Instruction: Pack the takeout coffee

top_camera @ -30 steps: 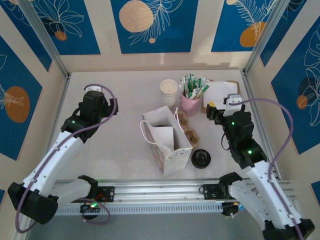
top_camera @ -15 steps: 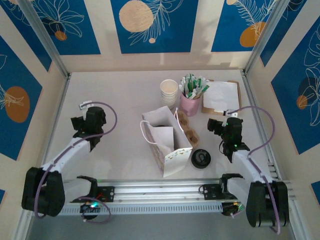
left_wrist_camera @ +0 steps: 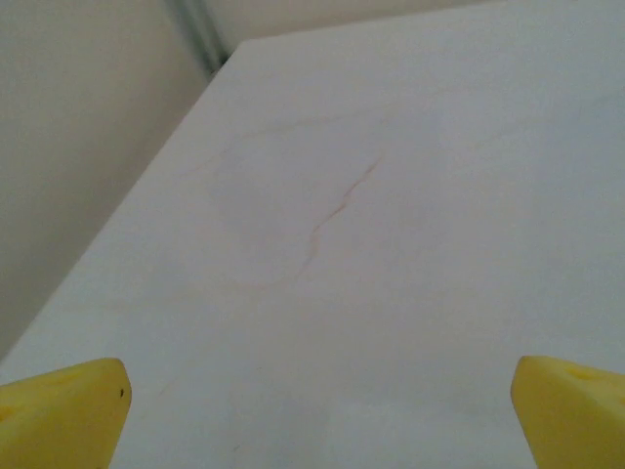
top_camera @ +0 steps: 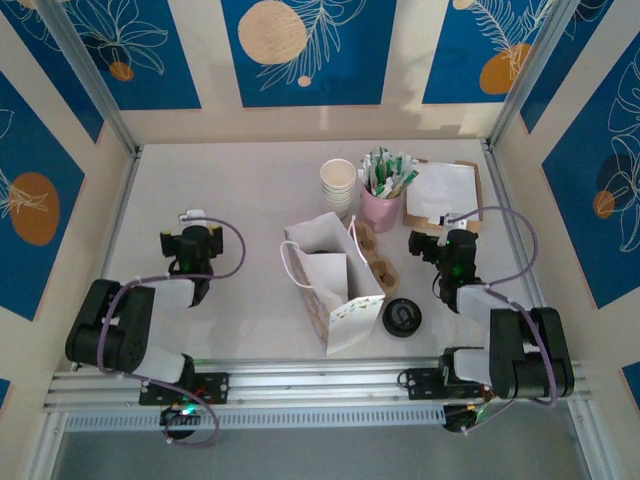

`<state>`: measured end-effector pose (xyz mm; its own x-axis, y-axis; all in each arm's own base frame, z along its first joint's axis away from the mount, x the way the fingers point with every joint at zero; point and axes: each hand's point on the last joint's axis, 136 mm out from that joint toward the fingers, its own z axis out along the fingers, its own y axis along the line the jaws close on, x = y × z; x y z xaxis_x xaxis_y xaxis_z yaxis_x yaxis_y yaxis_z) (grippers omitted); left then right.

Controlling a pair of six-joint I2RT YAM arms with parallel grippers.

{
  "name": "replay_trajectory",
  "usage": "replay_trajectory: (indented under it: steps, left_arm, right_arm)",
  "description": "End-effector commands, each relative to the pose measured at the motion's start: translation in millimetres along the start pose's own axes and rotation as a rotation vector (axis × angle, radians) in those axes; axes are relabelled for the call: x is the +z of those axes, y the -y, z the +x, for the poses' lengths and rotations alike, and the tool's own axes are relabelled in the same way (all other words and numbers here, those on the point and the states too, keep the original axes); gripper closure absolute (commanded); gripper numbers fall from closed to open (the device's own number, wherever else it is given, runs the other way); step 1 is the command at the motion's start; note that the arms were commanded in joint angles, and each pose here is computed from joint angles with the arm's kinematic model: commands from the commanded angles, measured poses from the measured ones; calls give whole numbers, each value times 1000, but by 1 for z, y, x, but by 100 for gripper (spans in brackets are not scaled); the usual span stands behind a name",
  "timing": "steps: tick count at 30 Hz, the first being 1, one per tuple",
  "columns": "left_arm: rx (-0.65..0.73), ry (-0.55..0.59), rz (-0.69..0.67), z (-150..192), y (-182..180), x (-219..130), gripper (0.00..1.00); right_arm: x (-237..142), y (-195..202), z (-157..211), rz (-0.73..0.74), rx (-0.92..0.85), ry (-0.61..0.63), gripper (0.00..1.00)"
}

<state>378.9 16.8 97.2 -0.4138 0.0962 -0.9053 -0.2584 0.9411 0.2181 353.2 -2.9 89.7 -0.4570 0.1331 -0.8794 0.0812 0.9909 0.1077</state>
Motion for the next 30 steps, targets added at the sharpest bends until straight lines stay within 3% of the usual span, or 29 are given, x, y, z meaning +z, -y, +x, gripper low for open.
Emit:
replay_trajectory:
  steps: [1,5,14,30]
  left_arm:
    - [-11,84,196,-14,27,1,0]
    - [-73,110,218,-5,20,6,1]
    - [-68,103,214,-5,20,7,0]
    - [-67,105,216,-5,20,6,0]
  right_arm:
    - [3,-16,-35,-75,-46,121,5]
    - [8,-25,-37,-120,-75,116,5]
    - [33,-43,-24,-215,-96,70,3]
    - [35,-36,-19,-198,-72,80,1]
